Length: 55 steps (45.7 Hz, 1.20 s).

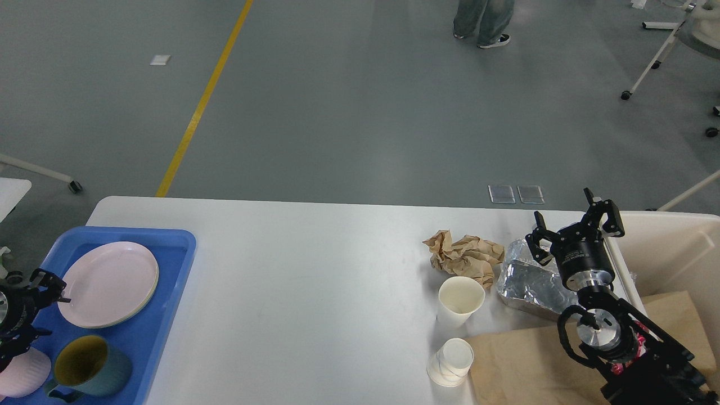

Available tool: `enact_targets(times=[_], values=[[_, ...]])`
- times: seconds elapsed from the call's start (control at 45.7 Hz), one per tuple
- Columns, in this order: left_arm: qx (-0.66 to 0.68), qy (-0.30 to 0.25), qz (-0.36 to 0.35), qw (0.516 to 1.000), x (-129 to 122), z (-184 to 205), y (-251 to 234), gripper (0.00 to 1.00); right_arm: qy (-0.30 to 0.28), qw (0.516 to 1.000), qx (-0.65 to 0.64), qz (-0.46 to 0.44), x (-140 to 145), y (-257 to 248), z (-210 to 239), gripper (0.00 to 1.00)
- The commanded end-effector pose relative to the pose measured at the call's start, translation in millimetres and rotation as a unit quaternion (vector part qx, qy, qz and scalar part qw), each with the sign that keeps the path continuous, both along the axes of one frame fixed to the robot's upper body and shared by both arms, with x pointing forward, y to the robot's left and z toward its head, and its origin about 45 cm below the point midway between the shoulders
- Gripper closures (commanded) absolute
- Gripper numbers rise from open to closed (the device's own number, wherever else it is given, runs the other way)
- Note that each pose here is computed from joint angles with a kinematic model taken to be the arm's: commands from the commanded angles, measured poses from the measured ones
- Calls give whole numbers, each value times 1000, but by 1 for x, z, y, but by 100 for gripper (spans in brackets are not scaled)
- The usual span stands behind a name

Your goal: Tidy desktop

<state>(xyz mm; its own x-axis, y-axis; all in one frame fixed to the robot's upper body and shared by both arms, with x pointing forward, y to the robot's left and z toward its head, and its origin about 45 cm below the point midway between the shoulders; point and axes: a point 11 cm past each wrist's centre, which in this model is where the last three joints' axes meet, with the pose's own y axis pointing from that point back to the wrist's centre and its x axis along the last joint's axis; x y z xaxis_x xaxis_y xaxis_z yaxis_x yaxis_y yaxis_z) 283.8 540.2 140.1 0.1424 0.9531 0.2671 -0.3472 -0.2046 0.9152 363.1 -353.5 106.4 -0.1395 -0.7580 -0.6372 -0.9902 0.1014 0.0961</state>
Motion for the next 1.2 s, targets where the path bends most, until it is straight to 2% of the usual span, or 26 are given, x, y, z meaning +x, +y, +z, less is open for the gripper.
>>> enact_targets(times=[0.0, 0.175, 0.263, 0.307, 0.372, 0.46, 0.635, 0.744, 0.854, 1.007, 1.117, 1.182], values=[[-2, -4, -4, 1000, 8, 7, -3, 5, 0, 1000, 0, 0, 0, 0, 0, 0], [-39, -72, -12, 997, 42, 47, -9, 4, 0, 1000, 0, 0, 0, 0, 0, 0], [-56, -108, 2, 993, 48, 66, -1, 4, 0, 1000, 0, 0, 0, 0, 0, 0], [-50, -137, 16, 989, 51, 82, 12, 4, 0, 1000, 0, 0, 0, 0, 0, 0], [-48, -199, 23, 979, 71, 113, 23, 4, 0, 1000, 0, 0, 0, 0, 0, 0], [-98, -268, 16, 958, 103, 132, -2, 4, 0, 1000, 0, 0, 0, 0, 0, 0], [-200, -350, 32, 915, 137, 135, -44, 4, 0, 1000, 0, 0, 0, 0, 0, 0], [-241, -377, 47, 893, 151, 121, -64, 4, 0, 1000, 0, 0, 0, 0, 0, 0], [-290, -387, 51, 874, 167, 97, -104, 4, 0, 1000, 0, 0, 0, 0, 0, 0], [-388, -457, 93, 795, 183, 94, -150, 4, 0, 1000, 0, 0, 0, 0, 0, 0], [-436, -534, 181, 701, 176, 96, -135, 4, 0, 1000, 0, 0, 0, 0, 0, 0], [-455, -566, 211, 654, 164, 92, -120, 4, 0, 1000, 0, 0, 0, 0, 0, 0]])
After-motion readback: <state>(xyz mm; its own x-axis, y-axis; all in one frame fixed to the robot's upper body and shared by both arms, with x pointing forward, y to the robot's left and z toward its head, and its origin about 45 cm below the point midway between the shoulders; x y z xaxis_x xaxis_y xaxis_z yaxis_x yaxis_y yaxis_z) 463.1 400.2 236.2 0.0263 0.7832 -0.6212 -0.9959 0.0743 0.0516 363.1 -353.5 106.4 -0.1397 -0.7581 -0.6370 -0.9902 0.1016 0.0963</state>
